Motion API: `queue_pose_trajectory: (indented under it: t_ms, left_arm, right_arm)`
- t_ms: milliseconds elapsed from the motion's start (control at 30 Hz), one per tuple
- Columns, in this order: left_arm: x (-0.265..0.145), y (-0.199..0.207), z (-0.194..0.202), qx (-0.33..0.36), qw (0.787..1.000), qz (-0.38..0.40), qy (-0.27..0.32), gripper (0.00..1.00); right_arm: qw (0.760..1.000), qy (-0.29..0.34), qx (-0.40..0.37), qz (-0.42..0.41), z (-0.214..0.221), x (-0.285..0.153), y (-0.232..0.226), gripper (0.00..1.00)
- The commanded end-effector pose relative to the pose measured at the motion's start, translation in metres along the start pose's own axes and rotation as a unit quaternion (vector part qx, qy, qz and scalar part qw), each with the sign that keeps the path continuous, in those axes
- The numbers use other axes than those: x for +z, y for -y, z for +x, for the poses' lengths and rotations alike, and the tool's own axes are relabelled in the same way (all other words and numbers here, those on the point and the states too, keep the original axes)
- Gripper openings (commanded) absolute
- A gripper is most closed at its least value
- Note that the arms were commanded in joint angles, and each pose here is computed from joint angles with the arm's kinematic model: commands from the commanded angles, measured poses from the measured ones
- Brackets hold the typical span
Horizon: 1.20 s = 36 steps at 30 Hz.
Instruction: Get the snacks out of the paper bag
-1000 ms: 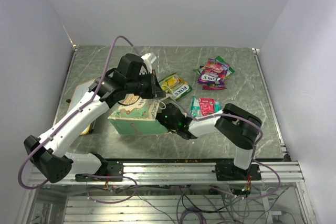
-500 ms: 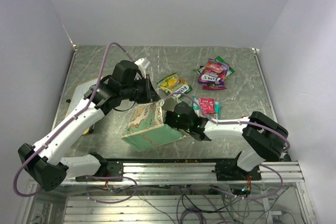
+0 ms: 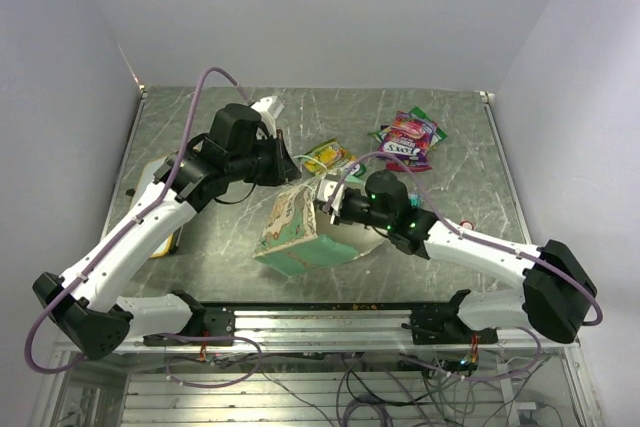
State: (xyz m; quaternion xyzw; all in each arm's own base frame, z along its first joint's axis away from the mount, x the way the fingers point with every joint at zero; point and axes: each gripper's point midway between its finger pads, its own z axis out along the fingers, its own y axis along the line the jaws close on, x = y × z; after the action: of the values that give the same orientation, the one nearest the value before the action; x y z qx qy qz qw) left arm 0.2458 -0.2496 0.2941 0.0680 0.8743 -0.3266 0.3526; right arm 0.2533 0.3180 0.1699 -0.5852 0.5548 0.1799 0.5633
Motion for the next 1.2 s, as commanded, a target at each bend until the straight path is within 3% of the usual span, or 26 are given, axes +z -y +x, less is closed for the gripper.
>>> queue_pose_trajectory:
  t_ms: [0, 400, 567, 700, 900, 1033, 1167]
  left_arm:
    - [0.000, -0.002, -0.015, 0.040, 0.999, -0.011, 0.018, 0.07]
    - [-0.016, -0.026, -0.052, 0.064, 0.992, -0.080, 0.078, 0.07]
    - [-0.012, -0.040, -0.072, 0.011, 0.991, -0.085, 0.102, 0.07]
    - [-0.011, -0.059, -0.083, -0.019, 0.987, -0.108, 0.114, 0.07]
    - [-0.021, -0.098, -0.062, -0.056, 0.980, -0.170, 0.085, 0.07]
    - [-0.034, -0.103, -0.054, -0.071, 0.977, -0.180, 0.085, 0.09]
    - [-0.045, -0.100, -0.054, -0.077, 0.976, -0.184, 0.084, 0.31]
  right_arm:
    - [1.000, -0.015, 0.005, -0.025, -0.007, -0.007, 0.000, 0.00]
    - [1.000, -0.020, 0.019, 0.000, -0.048, -0.085, 0.015, 0.00]
    - [0.990, -0.026, 0.069, 0.116, -0.072, -0.119, 0.058, 0.00]
    - [0.950, -0.056, 0.139, 0.275, -0.084, -0.150, 0.119, 0.00]
    - [0.872, -0.130, 0.208, 0.423, -0.064, -0.178, 0.166, 0.00]
    - [0.843, -0.231, 0.261, 0.409, 0.005, -0.167, 0.153, 0.00]
    - [0.801, -0.306, 0.350, 0.377, 0.078, -0.149, 0.129, 0.00]
